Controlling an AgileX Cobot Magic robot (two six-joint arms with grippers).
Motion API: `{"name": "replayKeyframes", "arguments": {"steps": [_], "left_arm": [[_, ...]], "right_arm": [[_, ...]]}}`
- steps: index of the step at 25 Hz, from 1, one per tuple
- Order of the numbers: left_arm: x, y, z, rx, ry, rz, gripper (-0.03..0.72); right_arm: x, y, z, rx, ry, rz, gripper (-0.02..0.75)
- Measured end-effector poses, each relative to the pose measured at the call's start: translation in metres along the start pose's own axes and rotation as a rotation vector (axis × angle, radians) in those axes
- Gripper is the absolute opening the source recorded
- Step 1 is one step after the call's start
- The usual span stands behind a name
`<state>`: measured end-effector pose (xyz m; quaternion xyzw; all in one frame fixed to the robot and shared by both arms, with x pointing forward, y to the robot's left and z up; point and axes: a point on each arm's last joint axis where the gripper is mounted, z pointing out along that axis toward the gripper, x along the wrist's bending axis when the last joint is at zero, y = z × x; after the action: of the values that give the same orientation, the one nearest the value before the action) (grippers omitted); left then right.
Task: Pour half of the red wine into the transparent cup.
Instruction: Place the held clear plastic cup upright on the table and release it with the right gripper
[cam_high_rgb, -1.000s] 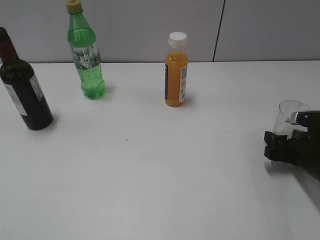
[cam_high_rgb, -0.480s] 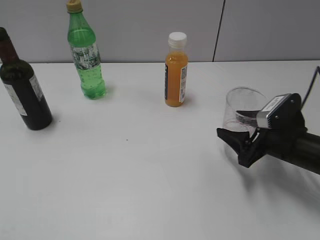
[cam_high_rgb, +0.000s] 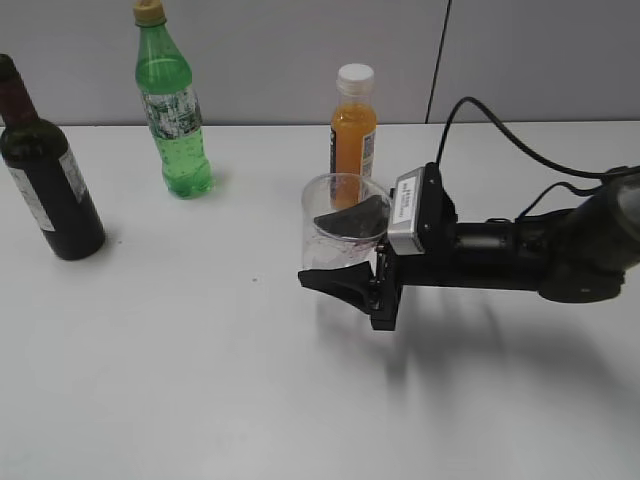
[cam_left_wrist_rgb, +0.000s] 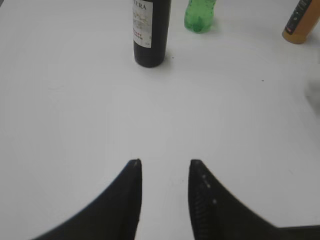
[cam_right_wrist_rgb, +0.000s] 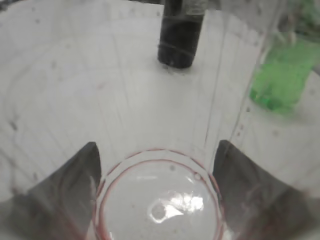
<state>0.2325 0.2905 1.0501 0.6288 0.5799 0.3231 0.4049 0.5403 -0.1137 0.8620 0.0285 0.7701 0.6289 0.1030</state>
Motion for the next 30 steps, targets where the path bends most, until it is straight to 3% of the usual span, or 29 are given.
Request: {"name": "replayKeyframes", "arguments": {"steps": [4,11,26,30], "left_arm": [[0.000,0.000,0.000,0.000,0.000,0.000,0.239],[0.000,0.000,0.000,0.000,0.000,0.000,0.239],[0.000,0.000,0.000,0.000,0.000,0.000,0.239],[0.000,0.000,0.000,0.000,0.000,0.000,0.239]], "right_arm": [[-0.003,-0.012,0.024,0.038,0.100,0.012,0.519],[-0.008,-0.026,0.050,0.056,0.196,0.037,0.519],[-0.012,-0.037,0.077,0.077,0.233,0.081,0.519],[-0.012,-0.037,0.077,0.085,0.235,0.096,0.607]]}}
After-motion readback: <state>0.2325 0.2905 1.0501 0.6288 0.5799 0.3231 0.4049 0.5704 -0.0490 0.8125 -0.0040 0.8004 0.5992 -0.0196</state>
